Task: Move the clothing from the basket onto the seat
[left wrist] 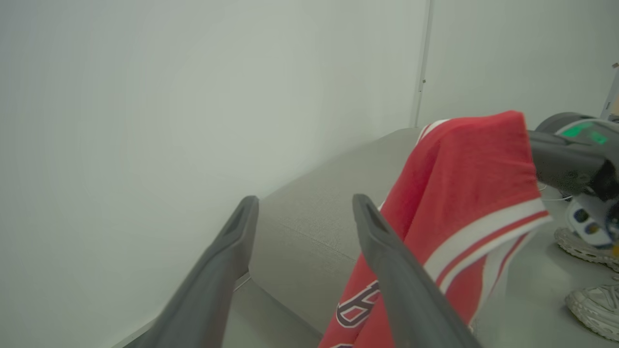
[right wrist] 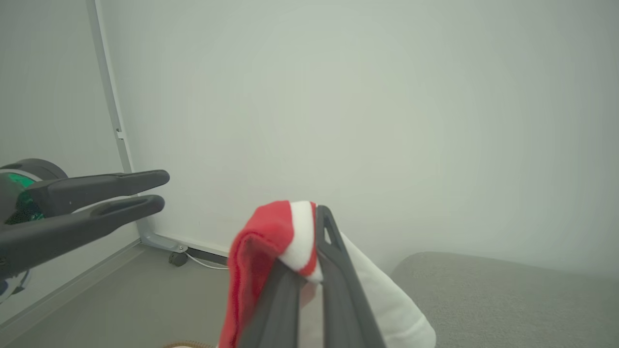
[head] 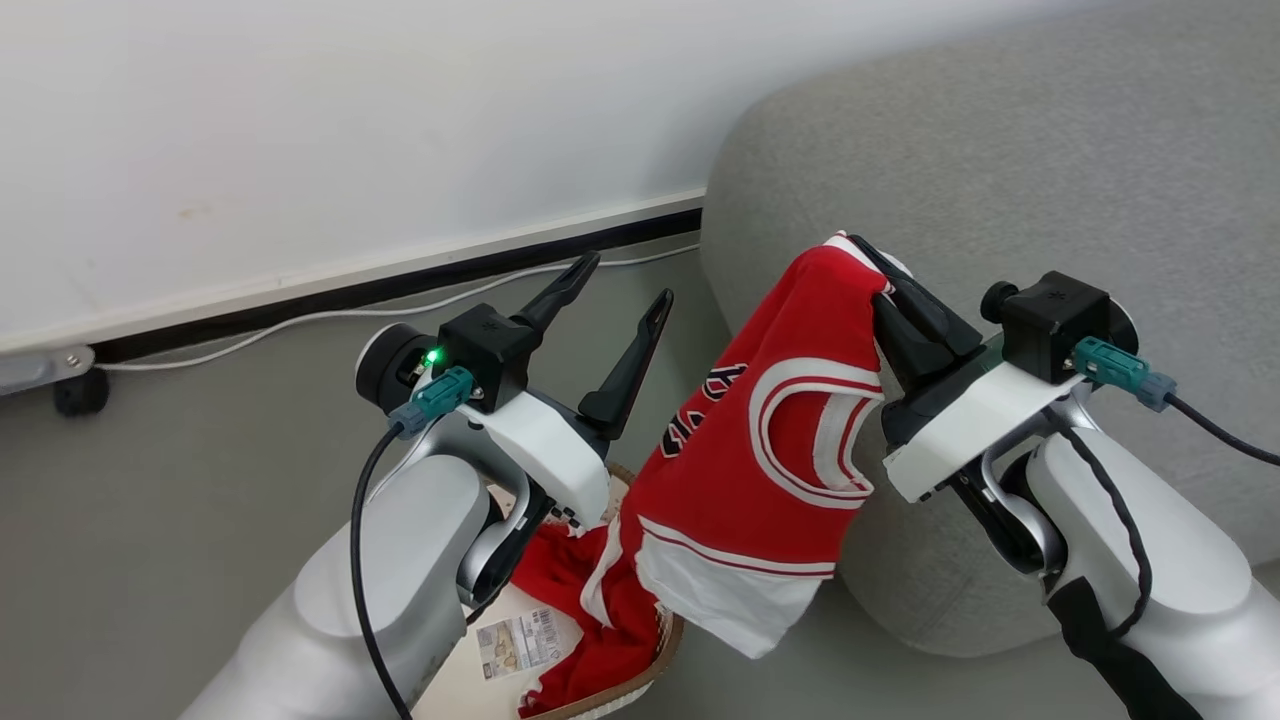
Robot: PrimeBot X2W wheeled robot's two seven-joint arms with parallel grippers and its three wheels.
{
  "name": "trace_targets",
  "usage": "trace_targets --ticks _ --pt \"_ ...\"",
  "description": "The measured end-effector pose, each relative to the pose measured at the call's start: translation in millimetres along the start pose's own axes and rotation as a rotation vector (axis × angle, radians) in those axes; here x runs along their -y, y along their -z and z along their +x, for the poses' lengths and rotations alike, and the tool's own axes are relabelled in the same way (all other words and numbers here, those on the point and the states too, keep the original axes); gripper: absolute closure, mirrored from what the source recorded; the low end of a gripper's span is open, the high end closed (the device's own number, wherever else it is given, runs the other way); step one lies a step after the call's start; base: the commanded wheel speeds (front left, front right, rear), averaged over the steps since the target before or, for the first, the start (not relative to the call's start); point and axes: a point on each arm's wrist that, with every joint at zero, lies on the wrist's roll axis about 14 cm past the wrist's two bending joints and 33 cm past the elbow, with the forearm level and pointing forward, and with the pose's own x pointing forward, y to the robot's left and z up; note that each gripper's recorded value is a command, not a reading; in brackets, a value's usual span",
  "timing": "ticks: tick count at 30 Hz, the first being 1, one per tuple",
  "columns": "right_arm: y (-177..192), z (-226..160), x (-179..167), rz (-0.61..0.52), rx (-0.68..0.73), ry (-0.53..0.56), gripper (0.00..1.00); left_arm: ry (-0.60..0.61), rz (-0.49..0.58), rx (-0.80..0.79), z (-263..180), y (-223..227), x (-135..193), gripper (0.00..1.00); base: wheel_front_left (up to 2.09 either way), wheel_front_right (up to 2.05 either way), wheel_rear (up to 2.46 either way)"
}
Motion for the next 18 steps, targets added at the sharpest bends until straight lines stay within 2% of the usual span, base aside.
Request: trace_targets --ticks 13,18 --pt "-30 -71 53 -0.031 0.061 0.21 1.0 0.183 -0.076 0.005 28 9 70 0.0 0.0 0.0 0.0" --pt "-38 -90 71 -0.041 0.081 0.282 1.0 0.229 -0.096 -0.01 31 20 87 0.0 0.0 0.0 0.0"
